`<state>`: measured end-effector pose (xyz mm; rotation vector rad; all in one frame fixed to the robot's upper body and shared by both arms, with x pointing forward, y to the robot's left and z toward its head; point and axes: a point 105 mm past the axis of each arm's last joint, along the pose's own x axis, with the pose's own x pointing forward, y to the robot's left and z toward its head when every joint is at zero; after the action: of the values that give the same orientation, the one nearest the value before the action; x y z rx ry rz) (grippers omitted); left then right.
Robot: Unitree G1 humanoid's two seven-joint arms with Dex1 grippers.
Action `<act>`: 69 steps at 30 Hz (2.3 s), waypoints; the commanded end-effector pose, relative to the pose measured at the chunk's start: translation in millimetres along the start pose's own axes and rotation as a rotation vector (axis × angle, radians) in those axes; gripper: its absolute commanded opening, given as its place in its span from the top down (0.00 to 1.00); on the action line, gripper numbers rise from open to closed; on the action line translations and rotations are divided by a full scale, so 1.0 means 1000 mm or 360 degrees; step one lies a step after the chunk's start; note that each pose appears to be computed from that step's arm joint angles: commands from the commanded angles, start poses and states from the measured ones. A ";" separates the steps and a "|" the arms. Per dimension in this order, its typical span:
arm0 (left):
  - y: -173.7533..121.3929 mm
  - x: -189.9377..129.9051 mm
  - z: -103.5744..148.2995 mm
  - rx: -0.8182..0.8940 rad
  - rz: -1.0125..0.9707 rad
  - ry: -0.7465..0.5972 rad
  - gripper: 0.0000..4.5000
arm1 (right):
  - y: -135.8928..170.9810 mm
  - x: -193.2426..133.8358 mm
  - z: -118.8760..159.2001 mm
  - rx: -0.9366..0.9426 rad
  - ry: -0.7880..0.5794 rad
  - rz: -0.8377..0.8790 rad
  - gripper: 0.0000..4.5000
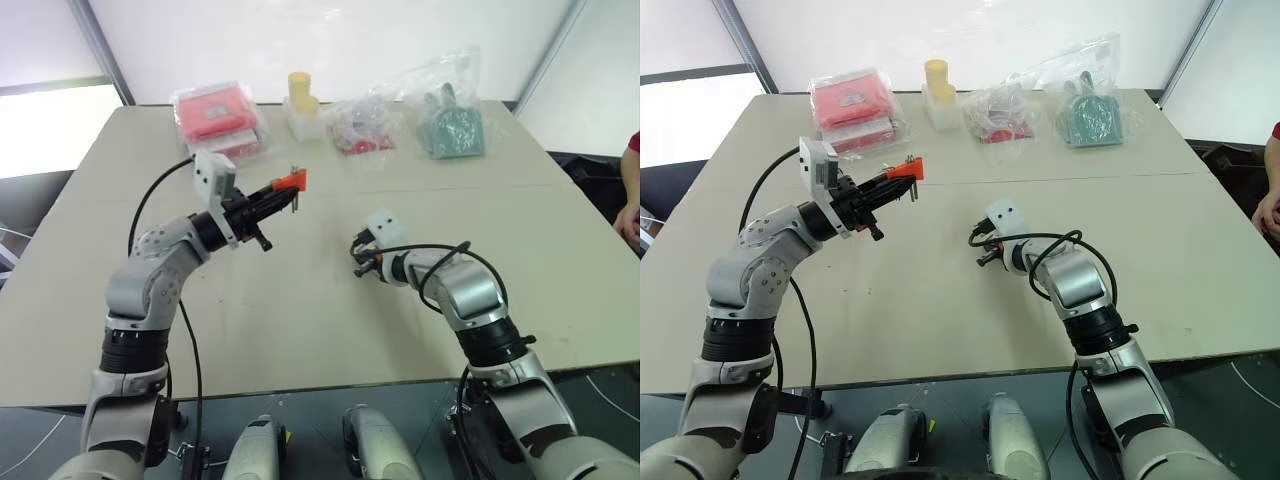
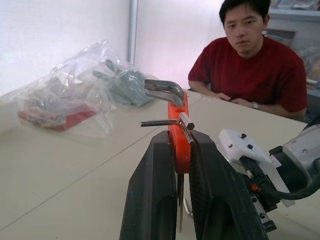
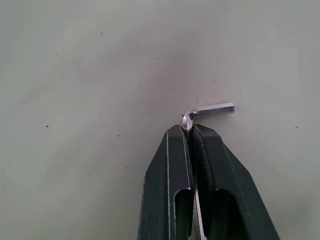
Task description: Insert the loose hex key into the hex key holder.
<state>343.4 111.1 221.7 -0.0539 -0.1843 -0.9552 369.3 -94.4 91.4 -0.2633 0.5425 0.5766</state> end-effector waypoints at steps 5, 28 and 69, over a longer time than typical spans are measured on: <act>-0.004 -0.015 -0.001 -0.0148 -0.0283 0.0132 1.00 | -0.017 -0.042 0.113 0.0169 -0.0908 0.0073 0.99; 0.005 0.045 0.024 -0.0290 -0.0731 0.0036 1.00 | 0.019 -0.125 0.193 0.0399 -0.1698 0.0559 0.99; 0.003 0.054 0.036 -0.0302 -0.0710 -0.0087 1.00 | 0.020 -0.122 0.192 0.0436 -0.1714 0.0549 0.99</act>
<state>372.2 71.2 245.5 -0.2520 -0.0785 -1.4157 358.1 -56.5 302.2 0.4156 -0.3320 0.8526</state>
